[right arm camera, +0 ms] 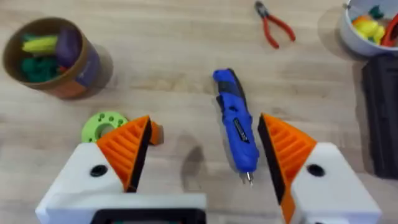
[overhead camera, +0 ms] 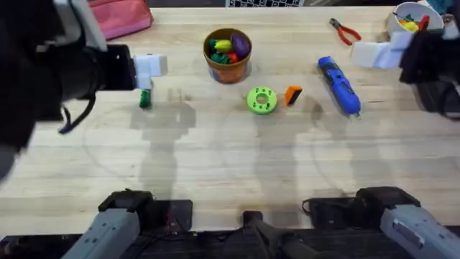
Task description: Pick up the gripper from the table and insert it into the empty holder that is missing its gripper. Then pick up a screw, insert it into the mounting hole, and use the screwdriver to tighten it. Finally, clean up the table by picking up the vegetable and placing it into the bucket.
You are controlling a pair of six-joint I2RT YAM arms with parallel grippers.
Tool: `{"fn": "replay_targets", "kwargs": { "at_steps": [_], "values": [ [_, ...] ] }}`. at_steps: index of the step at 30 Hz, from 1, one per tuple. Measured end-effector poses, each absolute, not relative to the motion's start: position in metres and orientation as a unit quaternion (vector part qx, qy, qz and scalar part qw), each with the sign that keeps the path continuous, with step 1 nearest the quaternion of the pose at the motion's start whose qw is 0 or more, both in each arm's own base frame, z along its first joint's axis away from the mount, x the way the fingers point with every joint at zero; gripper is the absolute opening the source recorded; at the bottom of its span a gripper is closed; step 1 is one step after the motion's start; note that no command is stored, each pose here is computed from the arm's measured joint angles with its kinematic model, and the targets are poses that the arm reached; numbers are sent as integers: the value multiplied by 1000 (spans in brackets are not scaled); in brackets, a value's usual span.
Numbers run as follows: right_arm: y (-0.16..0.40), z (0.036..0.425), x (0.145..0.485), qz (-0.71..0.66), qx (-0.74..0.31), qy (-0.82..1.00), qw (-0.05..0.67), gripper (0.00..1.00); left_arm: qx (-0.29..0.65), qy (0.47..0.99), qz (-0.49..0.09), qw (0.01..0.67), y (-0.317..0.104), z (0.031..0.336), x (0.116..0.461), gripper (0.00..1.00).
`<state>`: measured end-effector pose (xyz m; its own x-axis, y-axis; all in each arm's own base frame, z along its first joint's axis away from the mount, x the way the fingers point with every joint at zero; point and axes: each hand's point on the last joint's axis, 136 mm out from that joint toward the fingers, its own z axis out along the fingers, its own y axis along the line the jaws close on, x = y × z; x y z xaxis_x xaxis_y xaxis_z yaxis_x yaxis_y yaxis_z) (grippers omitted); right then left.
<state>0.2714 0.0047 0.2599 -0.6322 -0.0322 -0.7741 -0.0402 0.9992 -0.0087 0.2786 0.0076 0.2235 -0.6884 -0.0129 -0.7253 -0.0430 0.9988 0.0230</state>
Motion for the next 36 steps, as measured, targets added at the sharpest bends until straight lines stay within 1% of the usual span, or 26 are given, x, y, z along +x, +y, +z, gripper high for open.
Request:
{"fn": "replay_targets", "kwargs": {
  "at_steps": [4, 8, 12, 18, 23, 28, 36],
  "values": [
    [5, 245, 281, 6, -20, 936, 352, 994, -14, 943, 20, 332, 8, 215, 286, 985],
    [5, 224, 281, 9, -19, 960, 281, 994, -13, 955, 21, 295, 8, 205, 295, 985],
    [5, 209, 285, 9, -19, 968, 250, 994, -12, 964, 21, 263, 8, 187, 301, 986],
    [5, 210, 286, 9, -19, 967, 252, 994, -19, 962, 22, 271, 12, 188, 307, 985],
    [5, 211, 287, 9, -19, 967, 256, 994, -52, 963, 27, 264, 41, 182, 311, 985],
    [5, 211, 288, 9, -19, 966, 257, 994, -67, 974, 6, 215, 58, 157, 316, 987],
    [5, 211, 288, 9, -19, 966, 257, 994, -39, 990, -21, 135, 56, 108, 332, 985]
  ]
}}
